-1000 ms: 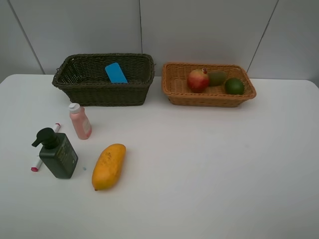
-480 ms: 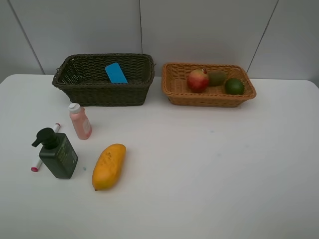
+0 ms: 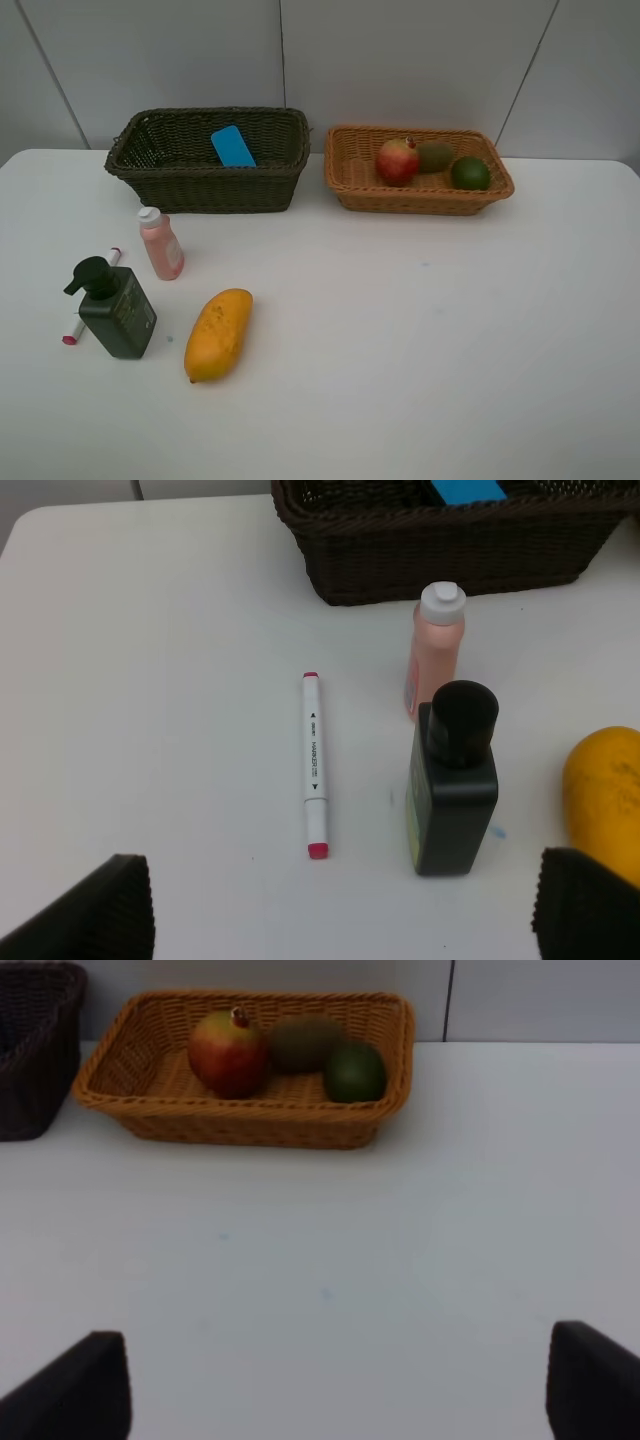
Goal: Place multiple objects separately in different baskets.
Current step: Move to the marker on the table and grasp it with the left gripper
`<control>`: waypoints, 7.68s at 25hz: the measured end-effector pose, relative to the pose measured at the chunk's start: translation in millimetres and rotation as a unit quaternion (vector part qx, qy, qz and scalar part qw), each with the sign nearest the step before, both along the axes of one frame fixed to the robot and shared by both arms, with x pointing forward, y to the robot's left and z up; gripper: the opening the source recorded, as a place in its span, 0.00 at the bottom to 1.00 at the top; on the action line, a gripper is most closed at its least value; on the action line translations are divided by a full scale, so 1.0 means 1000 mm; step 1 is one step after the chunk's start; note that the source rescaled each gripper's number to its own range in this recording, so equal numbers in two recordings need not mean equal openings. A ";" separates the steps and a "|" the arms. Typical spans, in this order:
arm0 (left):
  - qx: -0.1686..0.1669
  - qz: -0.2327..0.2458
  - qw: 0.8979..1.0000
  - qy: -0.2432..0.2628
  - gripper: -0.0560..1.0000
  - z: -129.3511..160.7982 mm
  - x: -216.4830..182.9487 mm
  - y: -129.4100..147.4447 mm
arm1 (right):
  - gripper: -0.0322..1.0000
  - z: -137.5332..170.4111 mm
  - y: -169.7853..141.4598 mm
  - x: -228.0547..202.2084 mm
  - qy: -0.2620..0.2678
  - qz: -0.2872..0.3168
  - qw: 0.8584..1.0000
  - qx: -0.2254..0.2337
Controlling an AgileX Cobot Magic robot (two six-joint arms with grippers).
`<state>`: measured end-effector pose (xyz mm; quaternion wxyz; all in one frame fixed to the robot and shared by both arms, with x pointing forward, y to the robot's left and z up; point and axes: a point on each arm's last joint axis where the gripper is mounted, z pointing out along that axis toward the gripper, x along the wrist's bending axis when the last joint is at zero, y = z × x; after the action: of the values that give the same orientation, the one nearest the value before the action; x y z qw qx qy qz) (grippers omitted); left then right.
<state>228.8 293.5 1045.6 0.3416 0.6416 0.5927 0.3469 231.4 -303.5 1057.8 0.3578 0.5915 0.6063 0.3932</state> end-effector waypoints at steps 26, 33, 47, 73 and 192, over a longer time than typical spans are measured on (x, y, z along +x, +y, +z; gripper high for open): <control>0.000 0.000 1.000 0.000 1.00 0.000 0.000 0.000 | 1.00 0.000 0.000 0.000 0.000 -0.001 1.000 0.001; 0.000 0.000 1.000 0.000 1.00 0.000 0.000 0.000 | 1.00 0.000 0.000 0.000 0.000 -0.001 1.000 0.001; 0.000 0.000 1.000 0.000 1.00 0.000 0.000 0.000 | 1.00 0.000 0.000 0.000 0.000 -0.001 1.000 0.001; -0.012 0.001 0.996 0.094 1.00 0.058 0.058 0.003 | 1.00 0.000 0.000 0.000 0.000 -0.001 1.000 0.001; -0.050 0.047 0.884 0.462 0.06 -0.182 0.303 0.009 | 1.00 0.000 0.000 0.000 -0.001 -0.001 1.000 0.001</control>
<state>531.3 302.3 863.1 0.0442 0.6828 0.7292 -0.0035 231.5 -303.4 1058.0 0.3582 0.5922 0.6045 0.3944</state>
